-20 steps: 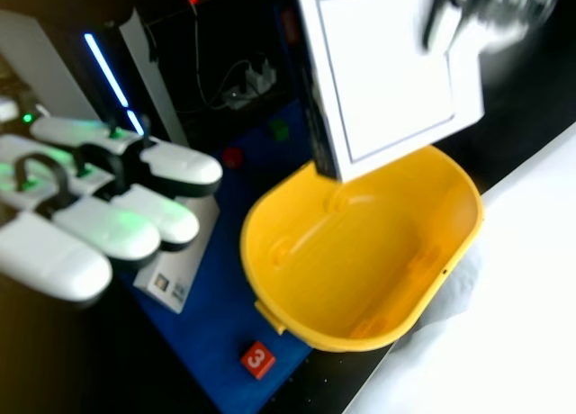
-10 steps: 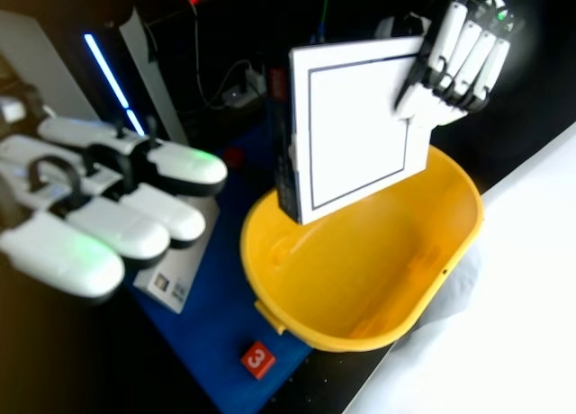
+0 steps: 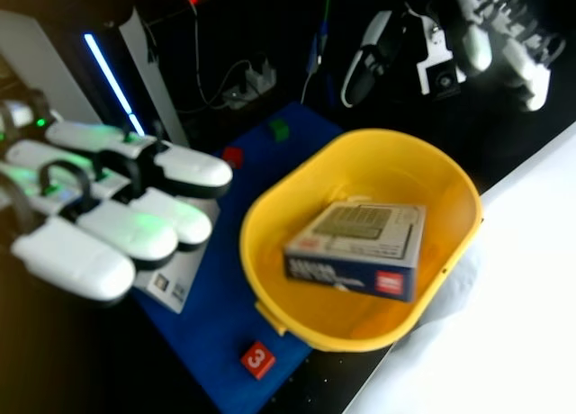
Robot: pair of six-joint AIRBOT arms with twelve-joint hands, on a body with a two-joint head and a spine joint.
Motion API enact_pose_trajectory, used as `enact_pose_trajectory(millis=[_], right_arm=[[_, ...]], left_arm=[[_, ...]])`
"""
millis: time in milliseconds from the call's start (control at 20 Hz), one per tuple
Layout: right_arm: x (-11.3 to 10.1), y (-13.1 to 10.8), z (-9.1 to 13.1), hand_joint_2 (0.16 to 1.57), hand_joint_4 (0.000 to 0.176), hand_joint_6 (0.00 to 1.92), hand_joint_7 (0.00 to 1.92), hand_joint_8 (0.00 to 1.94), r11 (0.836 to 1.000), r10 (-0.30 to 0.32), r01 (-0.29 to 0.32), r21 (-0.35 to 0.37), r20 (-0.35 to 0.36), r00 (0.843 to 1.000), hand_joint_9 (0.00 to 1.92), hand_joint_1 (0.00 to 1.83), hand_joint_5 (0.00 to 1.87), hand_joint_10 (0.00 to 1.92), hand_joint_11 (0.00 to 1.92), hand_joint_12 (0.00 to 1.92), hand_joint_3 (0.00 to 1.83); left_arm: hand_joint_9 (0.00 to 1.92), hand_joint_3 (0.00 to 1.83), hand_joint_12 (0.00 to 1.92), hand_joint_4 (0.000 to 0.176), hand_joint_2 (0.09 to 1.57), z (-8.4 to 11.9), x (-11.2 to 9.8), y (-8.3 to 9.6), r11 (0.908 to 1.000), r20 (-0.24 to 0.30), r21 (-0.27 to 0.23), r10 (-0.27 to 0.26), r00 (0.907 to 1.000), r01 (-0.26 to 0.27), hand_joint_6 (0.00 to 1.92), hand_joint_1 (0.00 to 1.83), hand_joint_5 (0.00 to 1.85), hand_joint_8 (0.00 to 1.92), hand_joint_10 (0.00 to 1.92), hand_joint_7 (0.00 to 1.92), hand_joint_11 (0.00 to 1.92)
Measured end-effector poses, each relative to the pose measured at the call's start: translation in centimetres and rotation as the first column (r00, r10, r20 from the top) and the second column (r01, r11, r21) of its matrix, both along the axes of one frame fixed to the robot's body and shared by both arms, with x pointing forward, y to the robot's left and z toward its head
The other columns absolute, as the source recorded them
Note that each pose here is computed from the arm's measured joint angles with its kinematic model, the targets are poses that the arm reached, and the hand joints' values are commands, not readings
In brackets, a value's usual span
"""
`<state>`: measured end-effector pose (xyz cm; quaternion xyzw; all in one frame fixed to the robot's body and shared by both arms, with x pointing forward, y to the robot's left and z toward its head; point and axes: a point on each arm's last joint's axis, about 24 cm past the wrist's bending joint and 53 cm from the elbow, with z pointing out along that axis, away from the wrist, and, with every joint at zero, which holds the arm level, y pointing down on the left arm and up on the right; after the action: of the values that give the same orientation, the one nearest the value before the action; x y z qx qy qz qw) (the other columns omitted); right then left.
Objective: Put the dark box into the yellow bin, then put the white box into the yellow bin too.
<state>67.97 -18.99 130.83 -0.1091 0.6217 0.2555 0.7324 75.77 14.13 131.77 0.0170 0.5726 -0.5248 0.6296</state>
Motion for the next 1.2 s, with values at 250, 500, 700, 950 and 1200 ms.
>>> enact_pose_trajectory(millis=[250, 500, 700, 950, 1200], right_arm=[[-0.1, -0.1, -0.2, 0.86, 0.000, 0.00, 0.31, 0.00, 1.000, 0.007, -0.006, 0.010, -0.012, 1.000, 0.26, 0.06, 0.11, 0.01, 0.00, 0.49, 0.00], [-0.5, -0.6, -1.0, 0.81, 0.021, 0.00, 0.30, 0.00, 0.999, 0.032, -0.030, 0.041, -0.070, 0.997, 0.28, 0.14, 0.12, 0.00, 0.00, 0.62, 0.00], [-1.7, 0.1, -1.5, 0.80, 0.007, 0.00, 0.27, 0.00, 0.999, 0.052, -0.053, -0.001, -0.082, 0.995, 0.25, 0.16, 0.08, 0.00, 0.00, 0.61, 0.00], [-2.7, 1.4, -3.9, 0.85, 0.000, 0.00, 0.22, 0.00, 0.992, 0.069, -0.083, -0.095, -0.145, 0.987, 0.25, 0.12, 0.08, 0.00, 0.00, 0.65, 0.00], [-3.5, 1.8, -6.0, 0.83, 0.000, 0.00, 0.18, 0.00, 0.979, 0.061, -0.098, -0.178, -0.203, 0.977, 0.19, 0.10, 0.02, 0.01, 0.00, 0.59, 0.00]], left_arm=[[0.01, 0.00, 0.03, 0.176, 0.82, 0.8, -0.6, 2.1, 0.9998, 0.013, 0.000, 0.020, 0.9997, -0.020, 0.00, 0.94, 0.20, 0.00, 0.01, 0.01, 0.04], [0.15, 0.00, 0.54, 0.154, 0.80, 1.3, -2.5, 4.4, 0.9996, 0.021, 0.007, 0.026, 0.9994, -0.027, 0.00, 0.93, 0.18, 0.01, 0.01, 0.14, 0.00], [0.26, 0.00, 0.48, 0.160, 0.83, 0.3, -3.9, 6.3, 0.9978, 0.010, 0.042, 0.052, 0.9986, -0.052, 0.00, 1.03, 0.24, 0.01, 0.01, 0.26, 0.00], [0.20, 0.00, 0.31, 0.133, 0.80, -1.5, -4.8, 9.2, 0.9934, -0.023, 0.041, 0.108, 0.9939, -0.107, 0.00, 1.07, 0.19, 0.00, 0.00, 0.20, 0.00], [0.11, 0.00, 0.23, 0.109, 0.78, -2.8, -5.5, 10.4, 0.9885, -0.042, 0.077, 0.134, 0.9902, -0.130, 0.00, 1.02, 0.13, 0.00, 0.00, 0.13, 0.00]])
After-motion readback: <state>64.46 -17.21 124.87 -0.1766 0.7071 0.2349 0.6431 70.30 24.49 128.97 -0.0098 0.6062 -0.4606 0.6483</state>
